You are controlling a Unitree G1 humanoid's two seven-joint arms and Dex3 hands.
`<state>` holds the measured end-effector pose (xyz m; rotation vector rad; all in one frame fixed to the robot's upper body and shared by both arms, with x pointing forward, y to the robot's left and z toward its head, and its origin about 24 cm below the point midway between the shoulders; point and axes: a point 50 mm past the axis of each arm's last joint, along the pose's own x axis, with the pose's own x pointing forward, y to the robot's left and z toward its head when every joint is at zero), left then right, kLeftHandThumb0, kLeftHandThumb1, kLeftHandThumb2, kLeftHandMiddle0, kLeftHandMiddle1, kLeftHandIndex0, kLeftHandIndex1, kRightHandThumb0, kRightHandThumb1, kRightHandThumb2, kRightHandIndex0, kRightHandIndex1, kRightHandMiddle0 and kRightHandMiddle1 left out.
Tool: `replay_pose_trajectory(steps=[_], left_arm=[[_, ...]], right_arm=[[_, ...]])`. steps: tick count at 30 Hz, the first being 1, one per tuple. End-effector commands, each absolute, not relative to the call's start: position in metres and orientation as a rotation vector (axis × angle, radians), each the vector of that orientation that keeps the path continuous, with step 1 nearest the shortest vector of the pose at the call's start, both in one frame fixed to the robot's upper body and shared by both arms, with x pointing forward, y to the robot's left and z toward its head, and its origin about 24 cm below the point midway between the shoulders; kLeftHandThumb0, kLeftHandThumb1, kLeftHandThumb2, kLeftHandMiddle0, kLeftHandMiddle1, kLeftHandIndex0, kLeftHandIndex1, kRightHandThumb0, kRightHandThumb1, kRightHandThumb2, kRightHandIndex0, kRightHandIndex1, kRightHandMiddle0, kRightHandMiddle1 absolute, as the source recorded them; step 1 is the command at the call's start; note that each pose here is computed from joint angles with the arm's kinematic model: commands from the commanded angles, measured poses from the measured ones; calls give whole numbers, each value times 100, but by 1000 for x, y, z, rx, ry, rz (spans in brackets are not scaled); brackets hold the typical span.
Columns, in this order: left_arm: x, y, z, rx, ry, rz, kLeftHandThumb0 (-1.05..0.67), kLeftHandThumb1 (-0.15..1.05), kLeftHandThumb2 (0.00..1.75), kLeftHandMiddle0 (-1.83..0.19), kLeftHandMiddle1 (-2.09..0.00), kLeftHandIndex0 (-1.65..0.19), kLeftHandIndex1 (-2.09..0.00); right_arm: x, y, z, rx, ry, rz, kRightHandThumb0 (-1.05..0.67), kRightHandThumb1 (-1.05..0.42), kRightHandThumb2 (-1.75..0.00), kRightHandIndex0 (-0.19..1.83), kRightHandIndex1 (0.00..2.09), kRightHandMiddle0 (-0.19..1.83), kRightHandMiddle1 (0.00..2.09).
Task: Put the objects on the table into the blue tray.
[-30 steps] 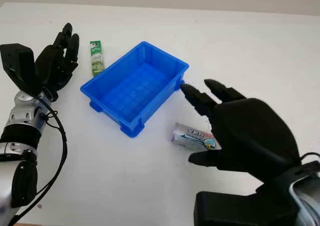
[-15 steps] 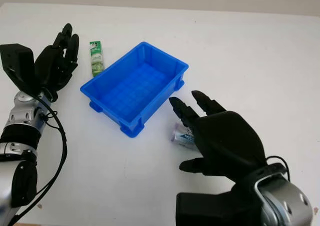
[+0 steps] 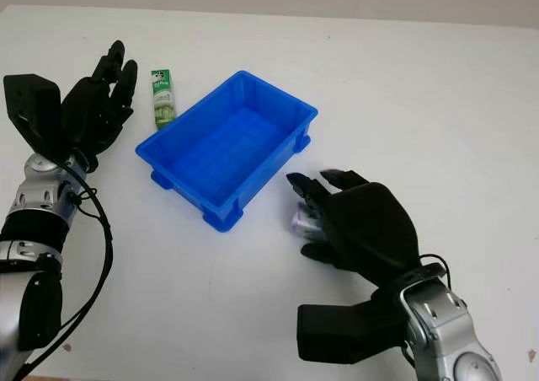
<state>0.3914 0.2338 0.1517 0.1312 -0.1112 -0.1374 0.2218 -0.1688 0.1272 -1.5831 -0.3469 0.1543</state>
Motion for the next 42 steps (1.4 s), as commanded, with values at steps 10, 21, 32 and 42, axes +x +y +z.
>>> replay_pose_trajectory(steps=[10,21,32,42], left_arm=[[391,236,157,154,-126,-130,-76,105,49,19,-1,19,-3],[392,235,158,164,-135,-123,-75,105,50,19,0,19,-1],[391,229,155,185,-138,-136,-74,105,55,19,0,19,-2],[393,225,152,181,-126,-127,-75,105,56,19,0,19,-1]], right_arm=[[230,-168,155,-1618,-510,10,-40,-104,-6,100,209,63,209],[237,-177,216,-1029,-478,138,-24,-105,-20,102,209,67,209],[252,-173,273,-861,-648,204,-19,-104,-11,111,209,89,209],[331,-147,258,-912,-931,6,-32,-105,-19,143,209,120,209]])
